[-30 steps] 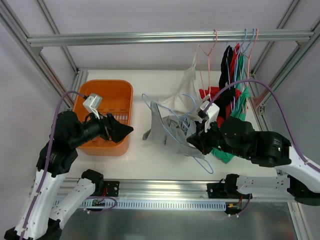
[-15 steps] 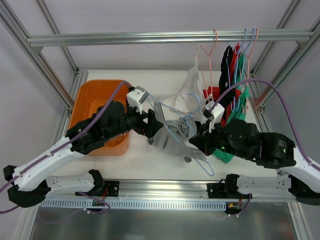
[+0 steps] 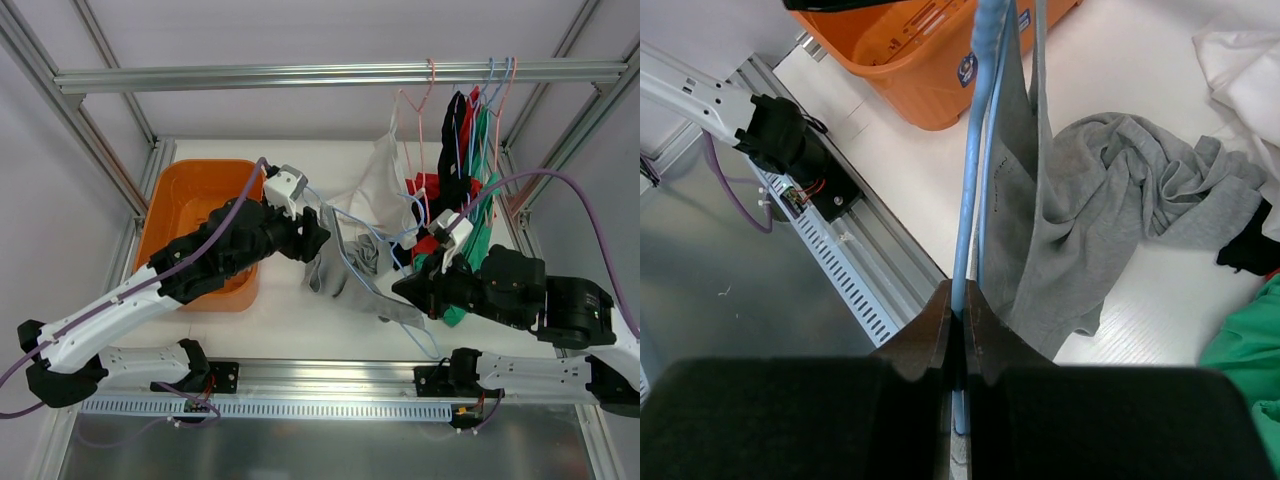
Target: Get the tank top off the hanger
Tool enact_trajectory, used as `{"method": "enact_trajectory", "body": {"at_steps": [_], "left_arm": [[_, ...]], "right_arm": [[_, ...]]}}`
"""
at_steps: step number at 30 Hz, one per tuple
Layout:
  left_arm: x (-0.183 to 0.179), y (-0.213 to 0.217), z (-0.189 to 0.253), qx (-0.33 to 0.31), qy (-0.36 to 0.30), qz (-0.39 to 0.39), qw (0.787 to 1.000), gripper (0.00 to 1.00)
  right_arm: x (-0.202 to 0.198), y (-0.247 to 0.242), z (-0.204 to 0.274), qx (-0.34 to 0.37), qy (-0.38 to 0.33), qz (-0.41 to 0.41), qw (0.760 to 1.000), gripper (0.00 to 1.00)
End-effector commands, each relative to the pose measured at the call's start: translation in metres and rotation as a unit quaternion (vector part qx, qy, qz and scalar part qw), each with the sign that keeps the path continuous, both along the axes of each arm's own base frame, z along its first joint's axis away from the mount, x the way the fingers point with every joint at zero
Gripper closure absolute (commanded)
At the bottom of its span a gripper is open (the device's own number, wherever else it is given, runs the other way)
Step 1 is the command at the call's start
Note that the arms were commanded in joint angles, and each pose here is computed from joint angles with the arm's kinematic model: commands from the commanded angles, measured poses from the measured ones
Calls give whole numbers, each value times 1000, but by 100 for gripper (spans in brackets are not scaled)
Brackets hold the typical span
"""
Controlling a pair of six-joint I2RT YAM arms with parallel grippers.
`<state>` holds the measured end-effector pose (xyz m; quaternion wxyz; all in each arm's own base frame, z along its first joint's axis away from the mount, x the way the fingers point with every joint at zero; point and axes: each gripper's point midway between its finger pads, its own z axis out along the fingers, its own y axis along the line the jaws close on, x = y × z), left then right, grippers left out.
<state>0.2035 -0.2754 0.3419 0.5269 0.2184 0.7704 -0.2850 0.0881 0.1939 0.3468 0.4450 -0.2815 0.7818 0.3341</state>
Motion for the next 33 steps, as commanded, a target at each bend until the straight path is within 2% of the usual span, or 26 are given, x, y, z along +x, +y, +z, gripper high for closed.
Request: {"method": "enact_trajectory", "body": {"at_steps": [1,3,4,6,7,9,10,11,13,22,26,29,33], "left_arm": [[4,-17,21,-24,-27,-19,999,43],[9,-19,19,-18,-30,-11,999,46],[10,-19,19,-19,-31,-9,999,54],[12,-22,18,-17,-34,-9,999,58],[13,-23,17,-16,-36,-8,999,66],[14,-25,17,-16,-39,-11,999,70],[14,-26,18,-16,-39,-12,999,77],[15,-26,17,-16,-40,-10,999,89],[16,-23,20,-20,-43,-5,999,100],[21,-4,24,-46,-53,43,997,100],[37,30,29,-68,-53,151,985,100],[42,46,25,-75,-51,199,976,100],[46,50,18,-70,-42,224,971,100]], "right_arm": [[-2,8,13,31,1,8,999,100],[-3,7,14,34,1,8,999,100],[-4,6,14,36,1,10,999,100],[-4,5,15,39,2,10,999,100],[-5,5,15,40,2,11,999,100],[-5,3,15,43,2,10,999,100],[-5,3,14,42,3,9,999,100],[-5,2,13,41,1,8,999,100],[-2,1,11,38,0,0,999,100],[-1,-7,0,35,-2,-8,999,100],[-9,-13,-16,14,4,11,1000,100],[-21,-16,-25,25,13,42,999,100],[-36,-23,-23,59,12,76,995,100]]}}
